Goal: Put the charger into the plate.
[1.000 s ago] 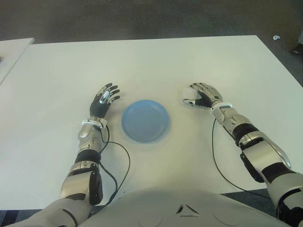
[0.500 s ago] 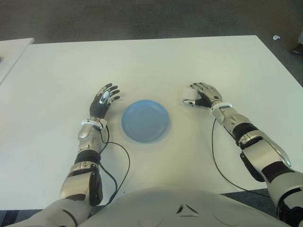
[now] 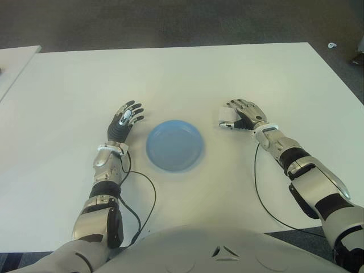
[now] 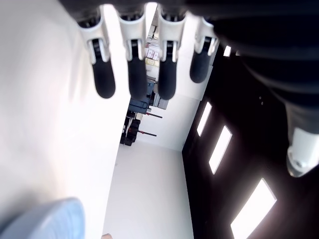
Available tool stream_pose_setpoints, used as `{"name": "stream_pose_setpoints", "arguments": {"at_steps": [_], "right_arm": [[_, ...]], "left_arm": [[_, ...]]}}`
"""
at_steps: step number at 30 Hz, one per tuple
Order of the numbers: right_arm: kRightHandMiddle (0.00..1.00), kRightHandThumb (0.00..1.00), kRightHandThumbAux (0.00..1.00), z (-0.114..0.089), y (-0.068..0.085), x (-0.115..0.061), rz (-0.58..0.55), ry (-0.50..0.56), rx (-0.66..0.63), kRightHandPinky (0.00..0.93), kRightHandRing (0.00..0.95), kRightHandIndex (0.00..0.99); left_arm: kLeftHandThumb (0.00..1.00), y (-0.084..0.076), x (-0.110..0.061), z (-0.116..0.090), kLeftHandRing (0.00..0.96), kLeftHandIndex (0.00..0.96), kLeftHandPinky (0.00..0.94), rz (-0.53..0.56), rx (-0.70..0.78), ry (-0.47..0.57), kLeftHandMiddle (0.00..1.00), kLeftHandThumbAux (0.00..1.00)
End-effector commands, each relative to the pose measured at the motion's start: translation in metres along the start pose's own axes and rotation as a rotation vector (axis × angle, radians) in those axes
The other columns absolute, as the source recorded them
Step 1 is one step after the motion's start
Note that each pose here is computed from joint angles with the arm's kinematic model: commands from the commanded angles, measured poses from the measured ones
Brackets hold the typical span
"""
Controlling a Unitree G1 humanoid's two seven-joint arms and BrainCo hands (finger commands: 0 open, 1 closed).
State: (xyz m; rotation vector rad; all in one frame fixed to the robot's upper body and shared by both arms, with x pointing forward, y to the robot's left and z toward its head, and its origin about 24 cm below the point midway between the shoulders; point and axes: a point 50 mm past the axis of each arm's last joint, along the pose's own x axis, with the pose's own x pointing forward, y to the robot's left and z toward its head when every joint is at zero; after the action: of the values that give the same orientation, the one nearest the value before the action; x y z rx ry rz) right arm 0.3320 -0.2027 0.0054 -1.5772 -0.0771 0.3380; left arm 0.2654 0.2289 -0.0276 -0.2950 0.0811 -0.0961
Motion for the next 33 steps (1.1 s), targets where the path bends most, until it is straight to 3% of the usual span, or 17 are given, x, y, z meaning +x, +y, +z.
{"name": "stream_pose_setpoints", "arguments": {"at_steps": [1, 33], "right_arm": [[0.000, 0.326, 0.140, -0.0037, 0.0088, -0.0070, 0.048, -0.014, -0.033, 0.000, 0.000, 0.000], [0.000, 0.267, 0.130, -0.0066, 0.0003, -0.0136, 0.188, -0.181, -0.126, 0.000, 0.000, 0.000]], "left_arm": [[0.011, 0.0019, -0.0158, -0.0243, 0.263, 0.202, 0.288, 0.039, -0.048, 0.105, 0.248, 0.522], [0.008, -0.0056, -0.0166, -0.0256, 0.252, 0.197, 0.278, 0.029, -0.048, 0.092, 0.236, 0.501]]}}
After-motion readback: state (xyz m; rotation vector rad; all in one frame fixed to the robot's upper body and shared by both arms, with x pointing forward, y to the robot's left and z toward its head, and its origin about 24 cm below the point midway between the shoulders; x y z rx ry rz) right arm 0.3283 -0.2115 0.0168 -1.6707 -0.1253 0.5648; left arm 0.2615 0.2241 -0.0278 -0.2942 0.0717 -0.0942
